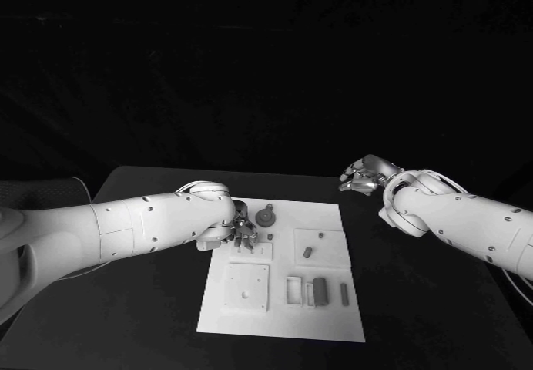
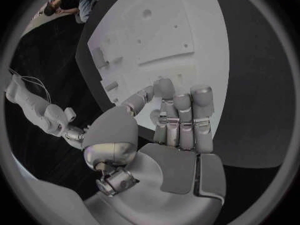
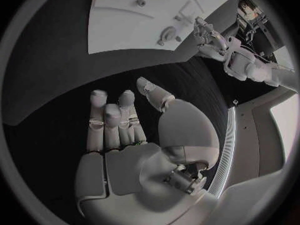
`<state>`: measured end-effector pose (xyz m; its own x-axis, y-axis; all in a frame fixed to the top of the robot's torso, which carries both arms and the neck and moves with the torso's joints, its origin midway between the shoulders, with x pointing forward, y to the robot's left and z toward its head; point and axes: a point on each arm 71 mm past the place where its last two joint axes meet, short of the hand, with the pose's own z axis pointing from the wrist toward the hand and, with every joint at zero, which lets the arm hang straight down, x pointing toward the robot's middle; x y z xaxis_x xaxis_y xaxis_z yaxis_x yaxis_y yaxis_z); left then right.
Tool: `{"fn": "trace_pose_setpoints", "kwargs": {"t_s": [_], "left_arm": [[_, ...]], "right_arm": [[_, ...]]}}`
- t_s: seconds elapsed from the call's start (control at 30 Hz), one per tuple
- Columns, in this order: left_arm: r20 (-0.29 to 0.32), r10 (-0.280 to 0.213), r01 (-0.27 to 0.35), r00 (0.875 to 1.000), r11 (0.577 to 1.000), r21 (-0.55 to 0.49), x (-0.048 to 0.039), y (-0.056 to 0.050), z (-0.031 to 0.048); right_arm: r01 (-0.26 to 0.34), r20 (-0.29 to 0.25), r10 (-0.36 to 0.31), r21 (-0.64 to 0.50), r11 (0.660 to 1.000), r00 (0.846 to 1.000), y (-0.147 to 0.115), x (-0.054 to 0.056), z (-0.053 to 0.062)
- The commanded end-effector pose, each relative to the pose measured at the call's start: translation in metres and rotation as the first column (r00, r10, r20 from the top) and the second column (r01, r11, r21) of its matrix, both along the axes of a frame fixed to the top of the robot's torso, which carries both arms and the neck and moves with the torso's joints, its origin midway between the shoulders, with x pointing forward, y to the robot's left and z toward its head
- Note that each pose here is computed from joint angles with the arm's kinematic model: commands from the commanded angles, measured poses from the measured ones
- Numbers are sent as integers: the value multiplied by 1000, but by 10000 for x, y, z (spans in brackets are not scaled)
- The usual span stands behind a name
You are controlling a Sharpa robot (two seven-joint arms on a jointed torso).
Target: Assemble the parts on the task board
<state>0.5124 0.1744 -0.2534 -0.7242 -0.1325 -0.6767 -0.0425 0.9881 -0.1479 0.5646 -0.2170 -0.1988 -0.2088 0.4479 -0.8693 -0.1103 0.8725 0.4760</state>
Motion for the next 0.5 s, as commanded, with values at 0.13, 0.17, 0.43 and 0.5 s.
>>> {"fn": "trace_pose_setpoints", "kwargs": {"t_s": [0.13, 0.17, 0.43, 0.5], "left_arm": [[2, -16, 16, 1000, 1000, -7, -4, -30, -11], [2, -16, 16, 1000, 1000, -6, -3, -30, -11], [-1, -27, 27, 1000, 1000, 2, -10, -58, -27], [0, -26, 26, 1000, 1000, 2, -10, -59, -29]], "right_arm": [[-16, -6, 15, -11, 1000, 1000, 20, -6, 0], [-16, -6, 15, -11, 1000, 1000, 20, -7, 0], [-17, -7, 17, -11, 1000, 1000, 26, -8, 0], [-17, -7, 17, -11, 1000, 1000, 26, -8, 0]]}}
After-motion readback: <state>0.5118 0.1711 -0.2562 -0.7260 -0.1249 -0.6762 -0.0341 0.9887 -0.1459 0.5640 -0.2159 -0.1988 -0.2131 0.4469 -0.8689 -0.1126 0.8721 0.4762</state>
